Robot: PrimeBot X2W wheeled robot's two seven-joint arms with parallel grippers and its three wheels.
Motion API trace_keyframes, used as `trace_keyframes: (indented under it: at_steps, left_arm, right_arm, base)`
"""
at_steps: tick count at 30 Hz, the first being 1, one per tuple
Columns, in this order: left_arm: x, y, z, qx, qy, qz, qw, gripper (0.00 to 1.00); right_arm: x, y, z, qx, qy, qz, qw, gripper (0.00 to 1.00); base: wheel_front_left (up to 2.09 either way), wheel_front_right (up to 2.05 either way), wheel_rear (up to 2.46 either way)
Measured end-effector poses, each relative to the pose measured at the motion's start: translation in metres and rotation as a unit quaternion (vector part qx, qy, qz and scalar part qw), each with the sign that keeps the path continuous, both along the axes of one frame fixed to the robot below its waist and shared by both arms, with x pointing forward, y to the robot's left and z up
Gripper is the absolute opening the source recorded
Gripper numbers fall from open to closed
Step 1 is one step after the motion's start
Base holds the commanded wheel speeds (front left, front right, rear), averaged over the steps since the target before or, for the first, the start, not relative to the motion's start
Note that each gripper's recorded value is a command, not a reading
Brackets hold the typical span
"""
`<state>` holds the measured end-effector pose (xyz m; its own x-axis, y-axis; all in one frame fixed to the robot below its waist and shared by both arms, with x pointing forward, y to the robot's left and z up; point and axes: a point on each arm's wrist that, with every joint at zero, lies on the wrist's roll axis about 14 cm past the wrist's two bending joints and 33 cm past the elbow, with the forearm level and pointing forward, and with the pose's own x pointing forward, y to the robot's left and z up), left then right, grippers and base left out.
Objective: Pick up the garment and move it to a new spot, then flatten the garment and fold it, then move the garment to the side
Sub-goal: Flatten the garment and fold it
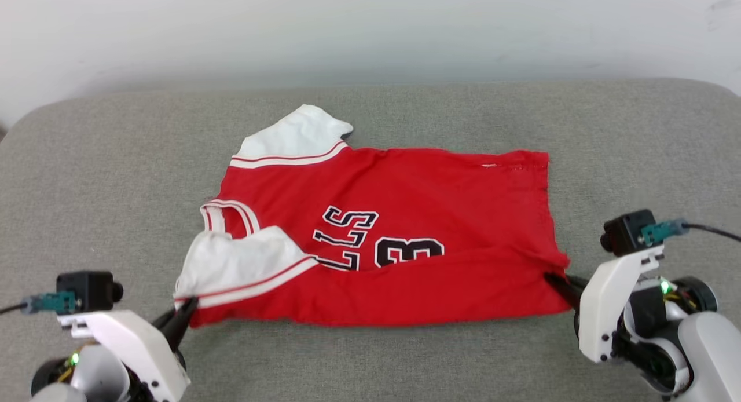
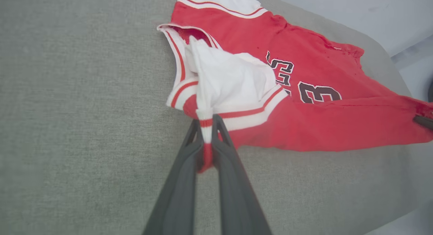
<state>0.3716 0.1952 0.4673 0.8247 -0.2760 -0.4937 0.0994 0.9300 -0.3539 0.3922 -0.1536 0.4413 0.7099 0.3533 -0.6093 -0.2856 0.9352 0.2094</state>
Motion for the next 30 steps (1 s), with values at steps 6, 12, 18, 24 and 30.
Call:
trace_keyframes:
  at_steps: [6, 12, 18, 24, 30]
  left_arm:
    - [-0.028, -0.004, -0.035, -0.034, 0.071, 0.017, 0.997, 0.0]
    - [-0.022, 0.0, -0.05, -0.052, 0.08, 0.039, 0.995, 1.0]
    - [0.006, 0.005, -0.029, -0.034, 0.011, 0.044, 0.998, 1.0]
    - [0.038, 0.017, 0.001, 0.0, -0.068, 0.07, 0.995, 1.0]
    - [0.082, 0.017, 0.036, 0.033, -0.146, 0.08, 0.986, 1.0]
  right_arm:
    - [-0.029, -0.01, -0.026, -0.002, 0.044, -0.02, 0.999, 0.0]
    - [-0.028, -0.011, -0.035, 0.003, 0.024, -0.038, 0.999, 1.0]
    - [-0.01, -0.021, -0.008, -0.011, -0.085, -0.058, 0.995, 1.0]
    - [0.005, -0.031, 0.026, -0.014, -0.188, -0.096, 0.977, 1.0]
    - [0.021, -0.038, 0.056, -0.013, -0.263, -0.133, 0.956, 1.0]
  base:
    - [0.0, 0.0, 0.0]
    - [0.0, 0.0, 0.0]
    - [0.0, 0.0, 0.0]
    - [0.0, 0.0, 0.0]
    - [0.0, 0.0, 0.0]
